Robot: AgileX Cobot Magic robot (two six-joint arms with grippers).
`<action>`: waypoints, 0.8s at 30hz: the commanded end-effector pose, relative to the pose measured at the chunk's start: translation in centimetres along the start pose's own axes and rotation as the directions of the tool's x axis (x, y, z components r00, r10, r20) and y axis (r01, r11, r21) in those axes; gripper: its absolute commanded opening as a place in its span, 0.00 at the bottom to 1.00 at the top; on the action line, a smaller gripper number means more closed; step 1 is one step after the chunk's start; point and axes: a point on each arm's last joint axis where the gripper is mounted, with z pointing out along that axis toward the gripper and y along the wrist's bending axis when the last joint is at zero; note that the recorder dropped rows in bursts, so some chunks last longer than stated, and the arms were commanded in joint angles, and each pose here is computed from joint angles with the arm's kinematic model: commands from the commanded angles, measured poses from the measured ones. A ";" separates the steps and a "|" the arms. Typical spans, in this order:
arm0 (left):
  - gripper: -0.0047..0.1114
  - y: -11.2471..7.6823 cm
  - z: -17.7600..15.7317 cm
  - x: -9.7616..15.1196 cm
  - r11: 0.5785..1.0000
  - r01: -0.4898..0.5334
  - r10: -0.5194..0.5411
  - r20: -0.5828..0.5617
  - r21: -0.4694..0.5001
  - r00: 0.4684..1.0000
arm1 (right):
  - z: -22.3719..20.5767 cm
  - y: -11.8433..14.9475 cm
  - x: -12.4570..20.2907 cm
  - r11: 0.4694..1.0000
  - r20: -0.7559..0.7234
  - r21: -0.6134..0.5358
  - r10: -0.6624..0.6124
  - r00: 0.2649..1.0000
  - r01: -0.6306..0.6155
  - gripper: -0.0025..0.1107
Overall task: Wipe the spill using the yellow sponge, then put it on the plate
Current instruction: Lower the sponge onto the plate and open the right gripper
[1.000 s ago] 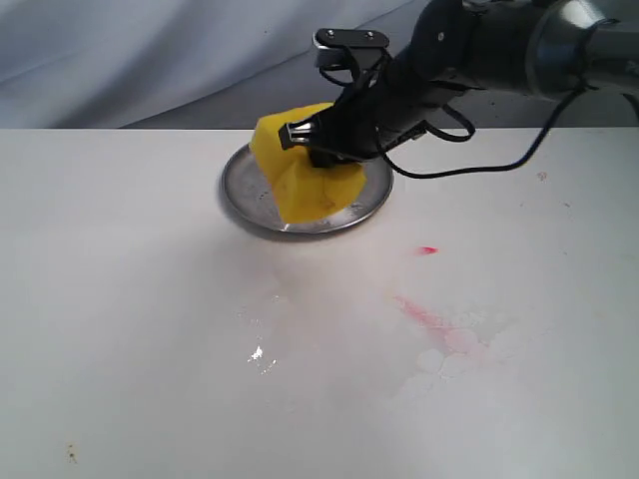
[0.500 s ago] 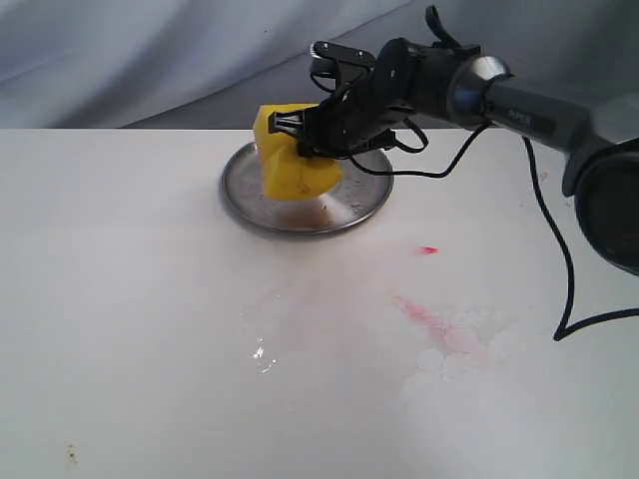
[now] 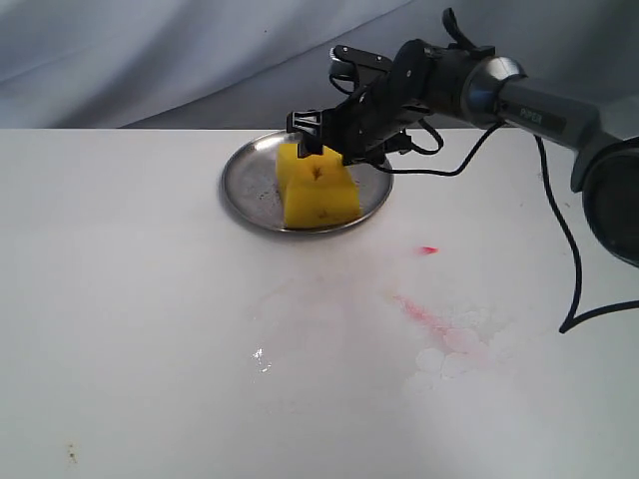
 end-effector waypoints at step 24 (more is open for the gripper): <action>0.04 0.0 0.0 -0.2 1.000 0.008 -0.008 0.013 -0.003 1.000 | -14.7 4.2 7.3 0.965 0.012 0.043 -0.258 0.966 0.257 0.02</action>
